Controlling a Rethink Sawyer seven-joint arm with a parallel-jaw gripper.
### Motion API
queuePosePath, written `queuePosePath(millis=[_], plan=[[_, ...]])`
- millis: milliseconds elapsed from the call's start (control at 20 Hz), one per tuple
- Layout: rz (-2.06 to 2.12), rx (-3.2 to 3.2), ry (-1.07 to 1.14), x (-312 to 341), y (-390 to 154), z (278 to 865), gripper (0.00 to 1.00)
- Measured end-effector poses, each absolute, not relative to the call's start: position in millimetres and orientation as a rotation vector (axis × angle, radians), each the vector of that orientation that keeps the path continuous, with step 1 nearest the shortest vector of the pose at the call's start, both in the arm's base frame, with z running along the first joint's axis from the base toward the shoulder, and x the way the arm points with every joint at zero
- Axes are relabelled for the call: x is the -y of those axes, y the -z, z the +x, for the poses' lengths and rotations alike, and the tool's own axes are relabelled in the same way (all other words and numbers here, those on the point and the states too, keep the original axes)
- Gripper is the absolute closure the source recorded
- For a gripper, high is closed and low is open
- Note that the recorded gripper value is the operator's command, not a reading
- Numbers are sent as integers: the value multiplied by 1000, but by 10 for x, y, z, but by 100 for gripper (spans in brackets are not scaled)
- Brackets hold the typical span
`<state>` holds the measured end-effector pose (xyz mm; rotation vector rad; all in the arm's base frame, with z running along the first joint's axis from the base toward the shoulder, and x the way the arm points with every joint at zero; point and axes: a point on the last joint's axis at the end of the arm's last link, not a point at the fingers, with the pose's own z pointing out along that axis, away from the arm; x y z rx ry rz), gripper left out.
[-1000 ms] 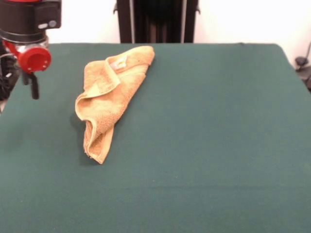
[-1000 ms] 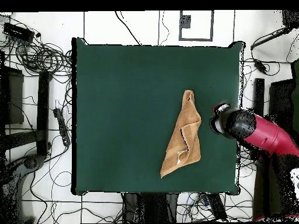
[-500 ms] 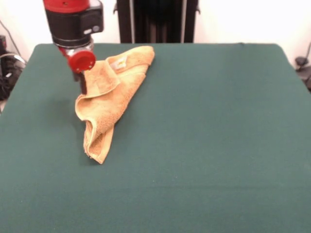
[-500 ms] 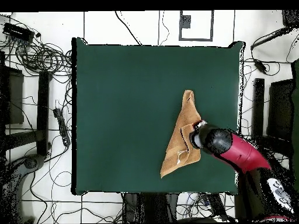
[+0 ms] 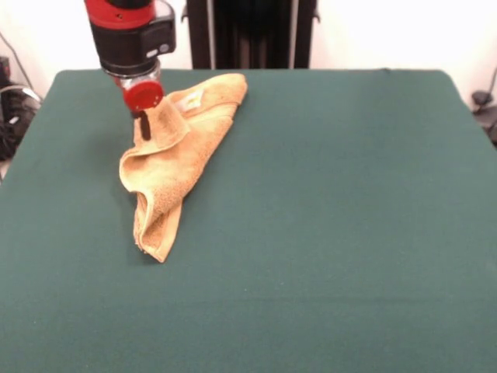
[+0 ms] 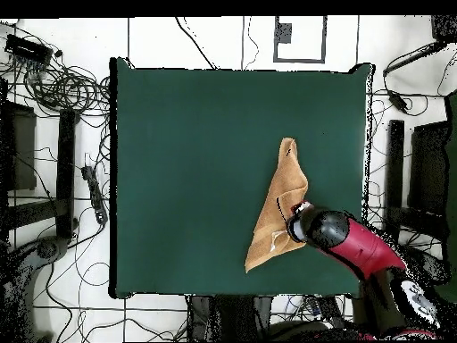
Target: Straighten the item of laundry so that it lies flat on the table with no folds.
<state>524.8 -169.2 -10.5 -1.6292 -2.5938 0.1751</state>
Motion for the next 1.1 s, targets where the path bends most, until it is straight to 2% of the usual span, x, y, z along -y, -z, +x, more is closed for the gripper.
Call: queuePosePath(millis=[400, 900, 1100], plan=[[-1703, 2546, -169, 1894, 22, 5187, 0], [-1826, 2528, -62, 1729, -850, 5729, 0], [-1907, 2499, 4, 1669, -1014, 5905, 0]])
